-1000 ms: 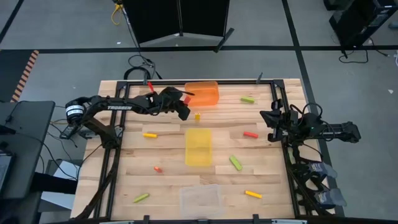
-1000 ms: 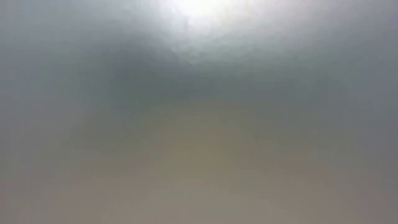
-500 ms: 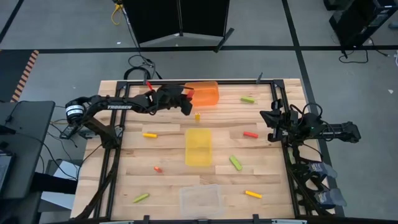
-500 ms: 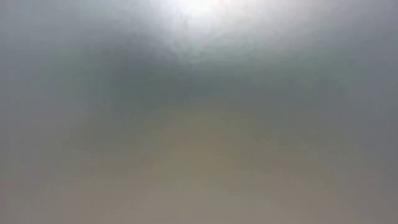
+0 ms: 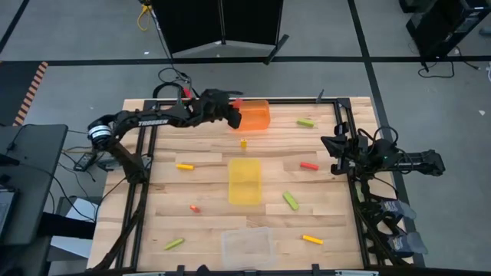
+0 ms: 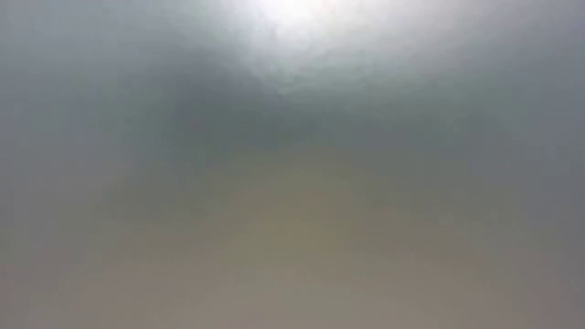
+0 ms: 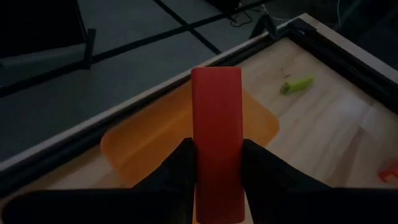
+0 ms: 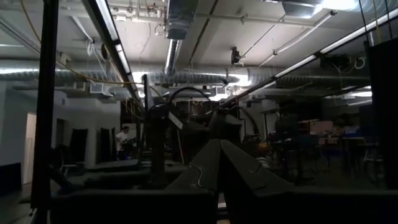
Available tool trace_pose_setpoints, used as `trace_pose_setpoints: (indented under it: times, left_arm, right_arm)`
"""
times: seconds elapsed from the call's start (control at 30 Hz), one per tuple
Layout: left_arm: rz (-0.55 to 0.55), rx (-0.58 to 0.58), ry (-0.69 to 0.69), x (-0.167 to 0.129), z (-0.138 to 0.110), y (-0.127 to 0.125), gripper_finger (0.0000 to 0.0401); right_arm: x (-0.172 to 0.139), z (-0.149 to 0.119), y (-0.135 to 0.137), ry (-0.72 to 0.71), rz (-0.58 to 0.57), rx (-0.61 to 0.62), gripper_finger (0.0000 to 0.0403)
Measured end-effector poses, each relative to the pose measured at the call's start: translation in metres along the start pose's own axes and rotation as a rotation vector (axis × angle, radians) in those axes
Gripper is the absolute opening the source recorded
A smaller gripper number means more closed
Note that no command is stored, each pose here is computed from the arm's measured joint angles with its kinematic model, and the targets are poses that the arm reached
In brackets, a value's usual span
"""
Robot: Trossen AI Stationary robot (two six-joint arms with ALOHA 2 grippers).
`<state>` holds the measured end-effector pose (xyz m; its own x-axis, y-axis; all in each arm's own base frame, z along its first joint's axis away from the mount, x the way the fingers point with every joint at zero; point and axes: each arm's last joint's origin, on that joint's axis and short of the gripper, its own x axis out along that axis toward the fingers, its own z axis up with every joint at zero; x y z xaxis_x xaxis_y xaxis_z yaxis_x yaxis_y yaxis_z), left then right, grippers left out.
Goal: Sort blocks
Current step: Put the top orange block into the orange bin
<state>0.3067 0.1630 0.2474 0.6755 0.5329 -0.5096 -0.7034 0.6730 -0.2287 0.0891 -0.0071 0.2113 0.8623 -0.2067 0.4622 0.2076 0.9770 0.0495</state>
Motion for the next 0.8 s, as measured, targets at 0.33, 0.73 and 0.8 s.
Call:
trace_pose_setpoints:
  times: [0.33, 0.73, 0.8]
  left_arm:
    - [0.028, 0.002, 0.081, 0.039, 0.006, 0.011, 0.0104]
    - [0.015, -0.024, 0.118, 0.049, 0.001, 0.016, 0.0217]
    - [-0.029, -0.007, 0.107, 0.046, 0.005, 0.014, 0.0251]
  right_arm:
    - [0.0, 0.0, 0.0, 0.004, 0.005, 0.048, 0.0023]
    - [0.0, -0.001, 0.0, 0.009, 0.005, 0.05, 0.0023]
    - [0.0, -0.001, 0.0, 0.011, 0.005, 0.05, 0.0023]
